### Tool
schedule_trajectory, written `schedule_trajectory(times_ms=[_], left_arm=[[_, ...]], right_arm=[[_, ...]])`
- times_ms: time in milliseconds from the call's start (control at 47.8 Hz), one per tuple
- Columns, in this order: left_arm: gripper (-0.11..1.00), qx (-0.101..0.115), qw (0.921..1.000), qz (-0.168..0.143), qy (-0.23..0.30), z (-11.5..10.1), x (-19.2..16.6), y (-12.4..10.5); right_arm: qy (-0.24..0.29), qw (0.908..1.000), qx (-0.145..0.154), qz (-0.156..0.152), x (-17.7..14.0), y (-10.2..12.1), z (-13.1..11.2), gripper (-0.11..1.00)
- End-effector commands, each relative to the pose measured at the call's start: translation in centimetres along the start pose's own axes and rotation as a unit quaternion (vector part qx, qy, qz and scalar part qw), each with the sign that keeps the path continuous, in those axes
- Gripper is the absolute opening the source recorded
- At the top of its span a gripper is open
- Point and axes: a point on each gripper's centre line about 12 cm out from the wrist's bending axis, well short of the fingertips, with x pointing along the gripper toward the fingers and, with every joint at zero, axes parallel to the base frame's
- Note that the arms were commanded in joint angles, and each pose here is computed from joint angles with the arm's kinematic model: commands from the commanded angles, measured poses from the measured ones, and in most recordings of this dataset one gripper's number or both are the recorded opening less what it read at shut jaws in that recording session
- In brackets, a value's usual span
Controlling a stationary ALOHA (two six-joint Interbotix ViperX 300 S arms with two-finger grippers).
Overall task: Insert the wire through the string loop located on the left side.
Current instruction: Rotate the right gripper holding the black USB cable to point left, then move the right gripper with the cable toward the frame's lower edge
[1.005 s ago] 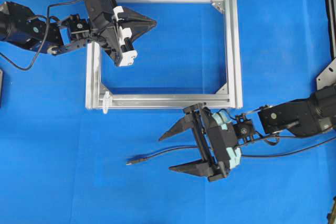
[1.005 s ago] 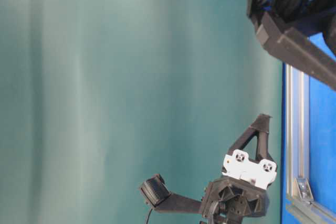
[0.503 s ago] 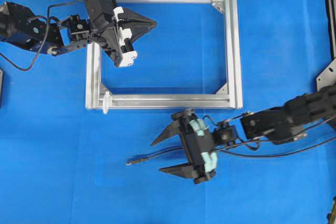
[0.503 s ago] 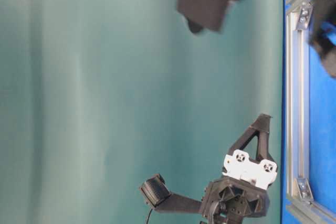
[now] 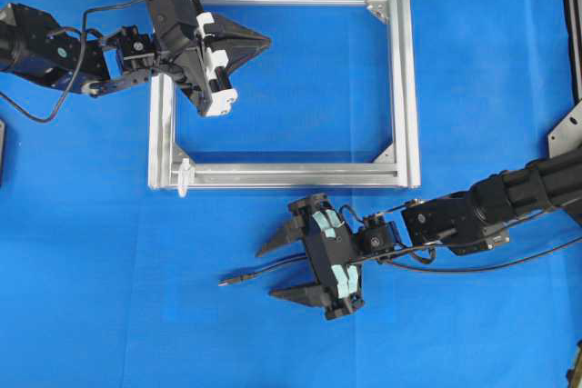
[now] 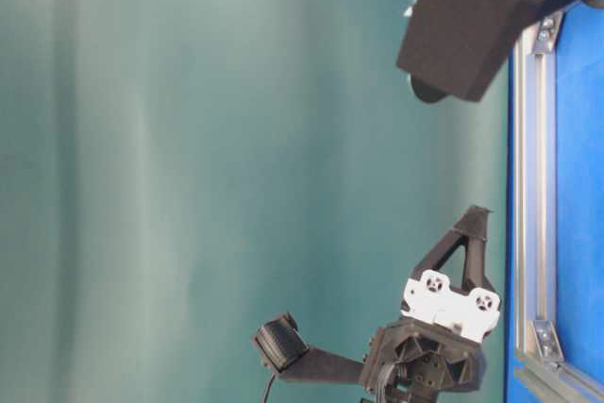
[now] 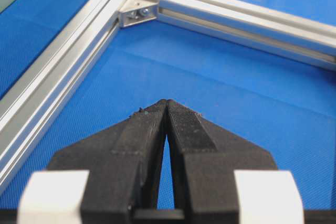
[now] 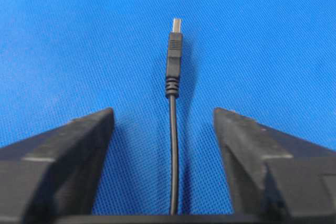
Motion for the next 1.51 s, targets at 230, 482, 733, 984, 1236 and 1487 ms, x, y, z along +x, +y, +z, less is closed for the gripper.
schedule_trajectory(times_ms=[230, 482, 733, 984, 1236, 1487], left_arm=[[0.00, -0.001, 0.9998, -0.003, -0.018, 1.3, -0.4, -0.2], [0.00, -0.001, 0.9998, -0.003, -0.020, 1.4, -0.3, -0.2], [0.00, -0.001, 0.9998, -0.003, -0.020, 1.4, -0.3, -0.2], [0.00, -0.001, 0.9998, -0.003, -0.021, 1.4, -0.3, -0.2], [0.00, -0.001, 0.9998, -0.003, -0.017, 1.3, -0.4, -0.2], [0.00, -0.003, 0.9998, -0.003, -0.018, 1.3, -0.4, -0.1]], right_arm=[[-0.015, 0.9999, -0.002, 0.001, 0.0, 0.1, 1.1, 0.04], [-0.012, 0.9999, -0.002, 0.001, 0.0, 0.1, 1.1, 0.00], [-0.008, 1.0000, -0.002, 0.000, -0.5, 0.1, 1.6, 0.00], [-0.018, 0.9998, -0.007, -0.005, -2.3, 0.0, 4.5, 0.00], [-0.019, 0.9997, -0.012, -0.008, -3.7, 0.1, 6.6, 0.00], [-0.020, 0.9997, -0.012, -0.008, -3.6, 0.1, 6.6, 0.00]])
